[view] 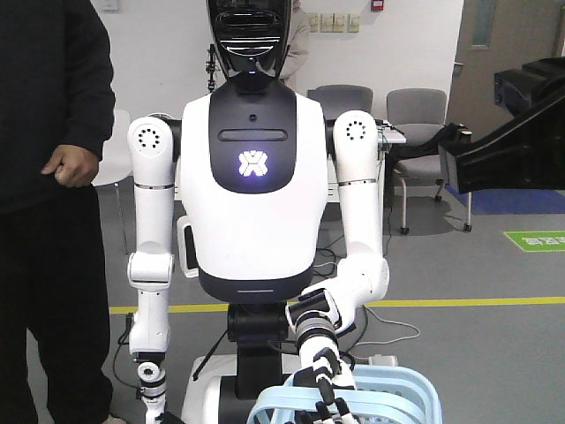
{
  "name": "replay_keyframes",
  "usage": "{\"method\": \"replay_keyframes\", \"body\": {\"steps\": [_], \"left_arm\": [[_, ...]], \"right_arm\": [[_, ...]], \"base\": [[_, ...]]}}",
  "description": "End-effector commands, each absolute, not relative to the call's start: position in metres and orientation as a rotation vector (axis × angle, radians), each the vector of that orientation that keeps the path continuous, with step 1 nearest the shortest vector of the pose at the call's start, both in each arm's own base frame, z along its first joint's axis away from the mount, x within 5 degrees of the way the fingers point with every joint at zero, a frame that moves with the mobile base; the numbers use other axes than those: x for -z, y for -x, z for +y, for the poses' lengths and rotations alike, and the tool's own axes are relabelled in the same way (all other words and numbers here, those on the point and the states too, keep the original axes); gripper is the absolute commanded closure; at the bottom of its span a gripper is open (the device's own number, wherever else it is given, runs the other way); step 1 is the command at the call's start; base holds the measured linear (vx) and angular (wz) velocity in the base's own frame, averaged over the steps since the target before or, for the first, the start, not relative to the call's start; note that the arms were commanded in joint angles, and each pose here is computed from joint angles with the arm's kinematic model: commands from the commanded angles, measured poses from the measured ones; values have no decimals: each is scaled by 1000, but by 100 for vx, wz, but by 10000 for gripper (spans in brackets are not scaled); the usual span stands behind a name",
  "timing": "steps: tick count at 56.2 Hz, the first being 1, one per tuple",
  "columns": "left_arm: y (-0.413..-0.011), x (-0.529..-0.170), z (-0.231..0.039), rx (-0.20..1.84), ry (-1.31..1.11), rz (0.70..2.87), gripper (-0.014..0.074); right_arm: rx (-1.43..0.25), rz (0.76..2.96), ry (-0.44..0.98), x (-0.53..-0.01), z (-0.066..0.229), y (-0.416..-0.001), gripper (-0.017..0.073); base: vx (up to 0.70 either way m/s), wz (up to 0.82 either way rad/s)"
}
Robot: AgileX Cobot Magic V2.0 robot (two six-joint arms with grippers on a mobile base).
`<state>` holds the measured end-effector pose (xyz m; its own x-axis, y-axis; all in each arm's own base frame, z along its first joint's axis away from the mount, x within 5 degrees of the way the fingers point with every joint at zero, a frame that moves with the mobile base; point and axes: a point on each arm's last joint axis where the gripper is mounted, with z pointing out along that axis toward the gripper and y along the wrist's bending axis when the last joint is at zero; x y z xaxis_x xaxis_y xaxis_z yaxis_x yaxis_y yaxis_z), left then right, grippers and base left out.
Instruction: Pick snacks and fruit into basket
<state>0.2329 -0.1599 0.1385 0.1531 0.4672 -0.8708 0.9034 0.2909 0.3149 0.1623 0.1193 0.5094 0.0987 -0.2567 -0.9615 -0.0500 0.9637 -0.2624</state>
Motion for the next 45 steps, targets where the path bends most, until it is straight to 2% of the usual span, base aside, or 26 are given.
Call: {"method": "replay_keyframes", "body": {"steps": [1, 22, 34, 45], "left_arm": [[-236, -157, -166, 522, -1278, 1388, 591], [-227, -154, -180, 488, -1383, 1331, 591], [-232, -138, -179, 409, -1407, 1394, 591], [-229, -135, -190, 423, -1446, 1323, 591]], "right_arm": [[181, 1380, 245, -526, 112, -158, 566], [181, 1380, 245, -526, 112, -158, 566], [181, 1380, 245, -526, 112, -158, 566], [181, 1380, 245, -526, 112, -158, 566]], "base": [[0, 0], [0, 0], [0, 0], [0, 0]]}}
